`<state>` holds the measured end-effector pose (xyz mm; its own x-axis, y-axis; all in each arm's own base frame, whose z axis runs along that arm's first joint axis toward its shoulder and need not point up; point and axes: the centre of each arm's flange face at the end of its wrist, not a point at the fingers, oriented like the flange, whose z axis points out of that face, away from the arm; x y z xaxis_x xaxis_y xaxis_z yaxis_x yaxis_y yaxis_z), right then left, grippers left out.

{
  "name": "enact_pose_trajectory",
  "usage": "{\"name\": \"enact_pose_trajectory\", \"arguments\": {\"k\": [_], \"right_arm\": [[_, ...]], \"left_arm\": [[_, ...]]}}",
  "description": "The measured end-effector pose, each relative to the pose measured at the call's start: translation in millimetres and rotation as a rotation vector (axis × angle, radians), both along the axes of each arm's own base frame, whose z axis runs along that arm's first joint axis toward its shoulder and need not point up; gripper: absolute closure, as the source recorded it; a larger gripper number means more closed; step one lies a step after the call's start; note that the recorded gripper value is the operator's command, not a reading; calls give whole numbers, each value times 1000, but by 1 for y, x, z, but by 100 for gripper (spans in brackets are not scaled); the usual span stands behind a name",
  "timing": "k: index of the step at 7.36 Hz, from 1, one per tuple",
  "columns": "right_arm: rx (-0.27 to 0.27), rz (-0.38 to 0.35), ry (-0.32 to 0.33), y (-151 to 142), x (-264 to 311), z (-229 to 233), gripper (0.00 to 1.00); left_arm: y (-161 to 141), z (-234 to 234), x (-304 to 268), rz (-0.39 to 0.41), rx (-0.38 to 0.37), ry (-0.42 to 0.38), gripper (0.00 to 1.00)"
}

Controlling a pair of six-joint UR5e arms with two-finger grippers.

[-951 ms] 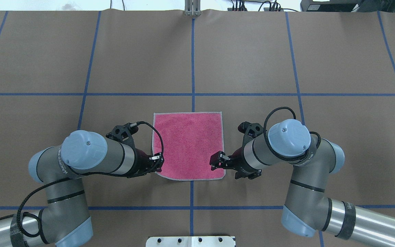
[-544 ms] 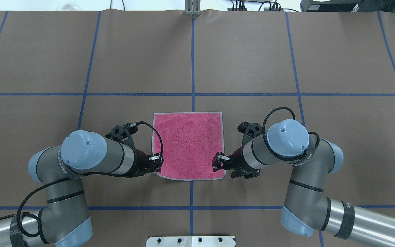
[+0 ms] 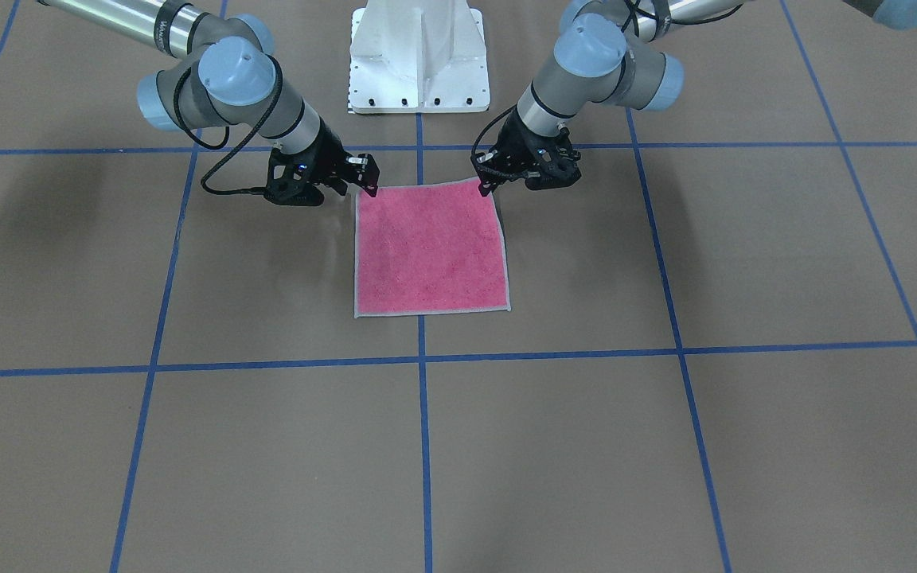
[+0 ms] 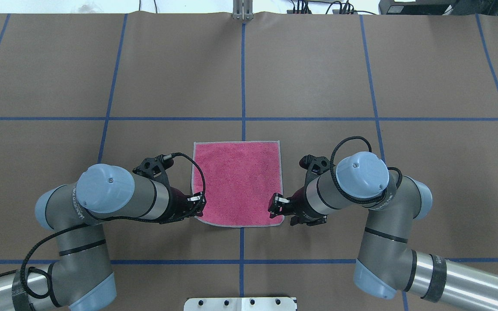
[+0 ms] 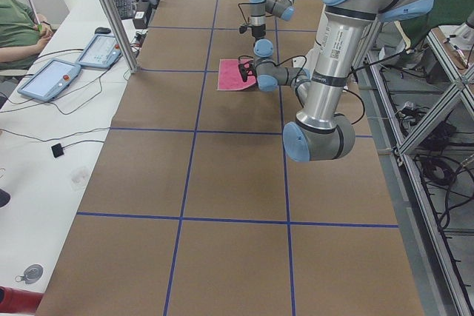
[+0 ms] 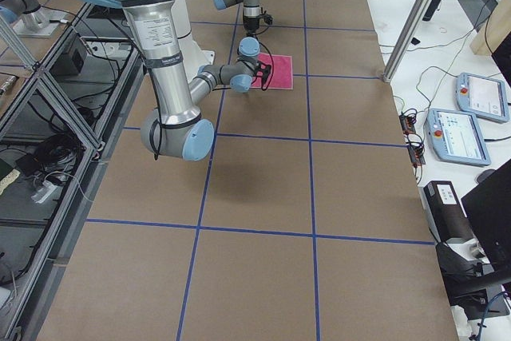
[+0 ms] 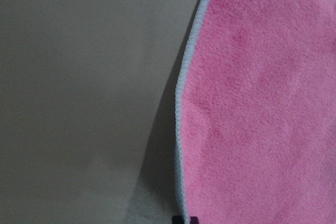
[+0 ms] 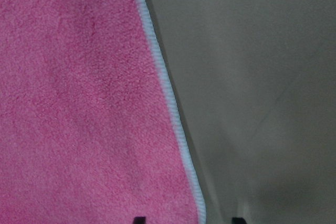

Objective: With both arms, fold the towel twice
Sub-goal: 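Grasp the near corner with the right gripper while the left gripper holds its corner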

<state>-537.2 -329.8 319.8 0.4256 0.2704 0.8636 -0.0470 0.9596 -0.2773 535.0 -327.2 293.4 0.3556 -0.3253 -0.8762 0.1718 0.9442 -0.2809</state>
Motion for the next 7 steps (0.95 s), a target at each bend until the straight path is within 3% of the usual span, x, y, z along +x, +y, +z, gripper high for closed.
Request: {"name": "enact_pose_trajectory", "arguments": {"k": [2, 3, 4, 7], "right_arm": [[-3, -1, 7, 0, -2, 3, 62], [-5, -1, 11, 0, -4, 5, 85], [-6, -2, 12, -1, -4, 6, 100], [-4, -2, 3, -1, -1, 2, 100]], "left_arm": [[-1, 0, -1, -2, 0, 0, 100], [-1, 1, -1, -2, 0, -1, 100], [-1, 2, -2, -2, -1, -2, 100], [-1, 5, -2, -2, -2, -8, 100]]}}
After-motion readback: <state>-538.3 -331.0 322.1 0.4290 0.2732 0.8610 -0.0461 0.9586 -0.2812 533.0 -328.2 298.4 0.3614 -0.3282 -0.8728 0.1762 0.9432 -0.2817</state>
